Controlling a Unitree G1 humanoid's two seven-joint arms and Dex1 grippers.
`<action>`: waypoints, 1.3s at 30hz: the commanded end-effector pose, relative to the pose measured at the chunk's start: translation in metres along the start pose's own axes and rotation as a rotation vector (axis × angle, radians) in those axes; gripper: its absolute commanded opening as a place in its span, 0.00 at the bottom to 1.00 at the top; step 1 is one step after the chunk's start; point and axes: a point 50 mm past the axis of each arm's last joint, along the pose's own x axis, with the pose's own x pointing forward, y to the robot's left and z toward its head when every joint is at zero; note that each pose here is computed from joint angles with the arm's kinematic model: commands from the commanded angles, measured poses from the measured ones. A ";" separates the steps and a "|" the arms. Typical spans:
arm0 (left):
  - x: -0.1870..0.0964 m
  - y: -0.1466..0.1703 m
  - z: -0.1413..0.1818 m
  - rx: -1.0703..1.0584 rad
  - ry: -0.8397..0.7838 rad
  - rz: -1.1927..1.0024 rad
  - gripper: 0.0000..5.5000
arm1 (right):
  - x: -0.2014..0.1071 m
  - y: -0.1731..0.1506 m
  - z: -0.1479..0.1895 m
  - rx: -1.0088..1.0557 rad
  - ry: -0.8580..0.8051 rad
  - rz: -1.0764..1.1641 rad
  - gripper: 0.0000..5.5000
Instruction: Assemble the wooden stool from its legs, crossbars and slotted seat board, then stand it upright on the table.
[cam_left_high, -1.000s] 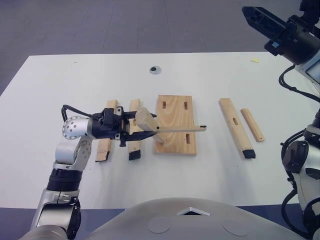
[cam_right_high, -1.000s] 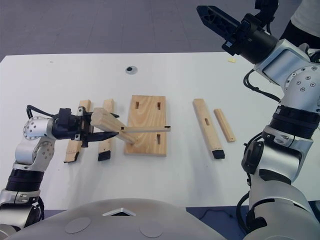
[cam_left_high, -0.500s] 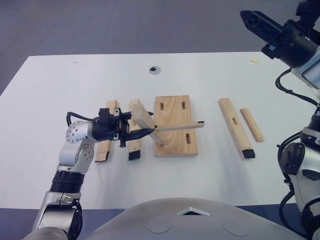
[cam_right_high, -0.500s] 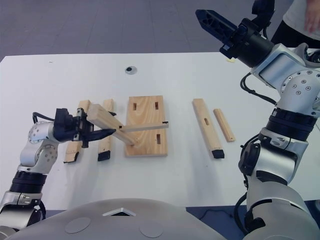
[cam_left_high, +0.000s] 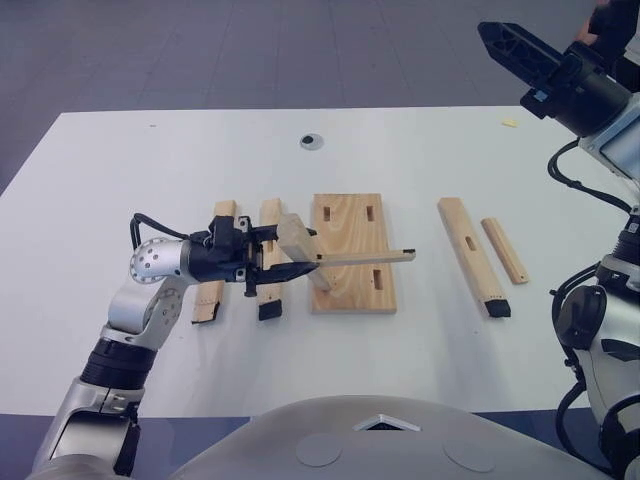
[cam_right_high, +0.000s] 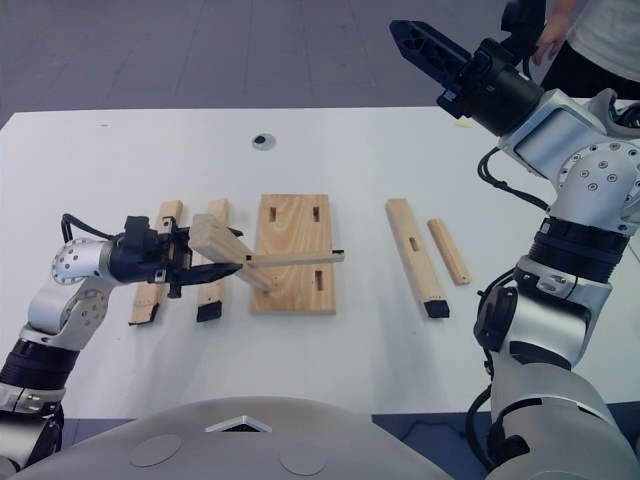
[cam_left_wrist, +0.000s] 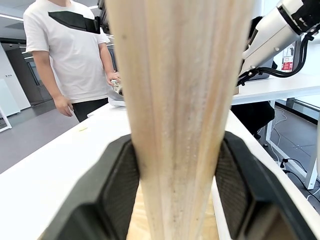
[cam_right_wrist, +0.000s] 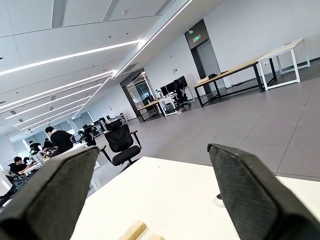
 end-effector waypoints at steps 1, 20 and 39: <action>-0.021 -0.052 -0.089 -0.503 0.478 0.029 0.38 | -0.002 0.004 0.002 -0.008 -0.014 -0.004 0.74; -0.022 -0.031 -0.085 -0.377 0.514 0.081 0.81 | -0.002 0.007 -0.002 0.004 -0.030 -0.012 0.74; -0.046 0.047 -0.024 -0.406 0.787 0.983 0.98 | -0.014 0.005 -0.020 0.038 -0.055 -0.066 0.74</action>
